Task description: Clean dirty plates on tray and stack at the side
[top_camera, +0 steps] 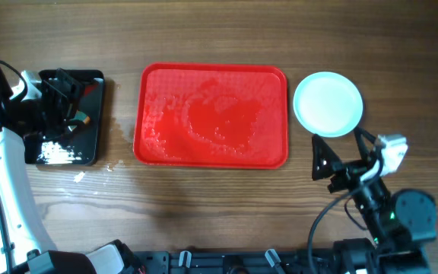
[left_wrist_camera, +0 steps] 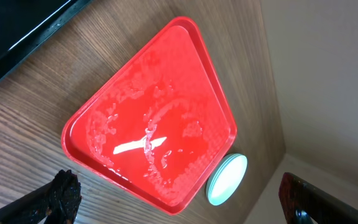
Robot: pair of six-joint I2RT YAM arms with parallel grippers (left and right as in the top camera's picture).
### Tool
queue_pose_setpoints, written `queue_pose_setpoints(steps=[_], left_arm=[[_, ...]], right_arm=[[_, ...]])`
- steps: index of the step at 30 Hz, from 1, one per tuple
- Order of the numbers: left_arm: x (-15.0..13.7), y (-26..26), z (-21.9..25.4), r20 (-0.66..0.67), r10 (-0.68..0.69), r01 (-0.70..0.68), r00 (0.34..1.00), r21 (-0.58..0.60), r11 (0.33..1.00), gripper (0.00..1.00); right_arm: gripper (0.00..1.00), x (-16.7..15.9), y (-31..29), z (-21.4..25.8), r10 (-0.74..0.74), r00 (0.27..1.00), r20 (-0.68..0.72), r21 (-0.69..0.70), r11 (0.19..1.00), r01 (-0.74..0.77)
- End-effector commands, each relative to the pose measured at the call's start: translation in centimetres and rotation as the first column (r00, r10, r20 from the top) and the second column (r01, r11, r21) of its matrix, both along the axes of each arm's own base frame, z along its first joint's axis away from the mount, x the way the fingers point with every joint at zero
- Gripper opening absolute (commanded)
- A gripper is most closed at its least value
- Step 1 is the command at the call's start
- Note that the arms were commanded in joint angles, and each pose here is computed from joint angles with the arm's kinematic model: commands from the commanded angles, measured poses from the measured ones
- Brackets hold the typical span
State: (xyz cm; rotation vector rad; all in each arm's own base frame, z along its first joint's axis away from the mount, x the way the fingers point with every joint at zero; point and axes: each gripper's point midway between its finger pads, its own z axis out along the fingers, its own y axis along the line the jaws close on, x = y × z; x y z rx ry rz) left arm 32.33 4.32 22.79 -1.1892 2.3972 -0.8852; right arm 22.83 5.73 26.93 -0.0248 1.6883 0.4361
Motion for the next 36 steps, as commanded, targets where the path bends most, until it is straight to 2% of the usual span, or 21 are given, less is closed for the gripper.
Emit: queue_pose_setpoints(steps=[1, 7, 9, 11, 14, 29, 30, 32, 36], left_arm=[[0.1, -0.2, 0.4, 0.010, 0.002, -0.001, 1.000, -0.013, 1.000, 1.00], [0.1, -0.2, 0.4, 0.010, 0.001, -0.001, 1.000, -0.014, 1.000, 1.00], [0.1, -0.2, 0.4, 0.010, 0.002, -0.001, 1.000, -0.013, 1.000, 1.00], [0.1, -0.2, 0.3, 0.010, 0.002, -0.001, 1.000, -0.013, 1.000, 1.00], [0.1, -0.2, 0.4, 0.010, 0.002, -0.001, 1.000, -0.013, 1.000, 1.00], [0.1, -0.2, 0.4, 0.010, 0.002, -0.001, 1.000, -0.013, 1.000, 1.00], [0.0, 0.0, 0.3, 0.007, 0.005, -0.005, 1.000, -0.004, 1.000, 1.00], [-0.7, 2.0, -0.9, -0.042, 0.029, -0.023, 0.999, 0.139, 0.990, 1.00], [-3.8, 0.6, -2.3, -0.139, 0.018, 0.005, 0.990, 0.165, 0.986, 1.00]], right_arm=[[0.99, -0.5, -1.2, -2.0, -0.025, 0.994, 0.104, -0.076, 0.997, 0.033], [1.00, 1.2, -2.9, -5.7, -0.096, 0.954, 0.284, -0.072, 0.990, 0.121], [1.00, 1.5, -4.1, -6.8, -0.163, 0.958, 0.235, -0.072, 0.980, 0.184], [1.00, 1.7, -4.4, -9.2, -0.169, 0.972, 0.162, -0.167, 0.966, 0.196], [1.00, 1.7, -4.5, -9.2, -0.159, 0.968, 0.196, -0.277, 0.938, 0.210], [1.00, 1.7, -4.5, -9.2, -0.158, 0.968, 0.197, -0.276, 0.938, 0.210], [1.00, 1.7, -4.5, -9.2, -0.158, 0.968, 0.197, -0.276, 0.938, 0.209], [1.00, 1.7, -4.5, -9.2, -0.158, 0.968, 0.197, -0.276, 0.938, 0.210], [1.00, 1.7, -4.5, -9.2, -0.158, 0.968, 0.197, -0.276, 0.938, 0.209]])
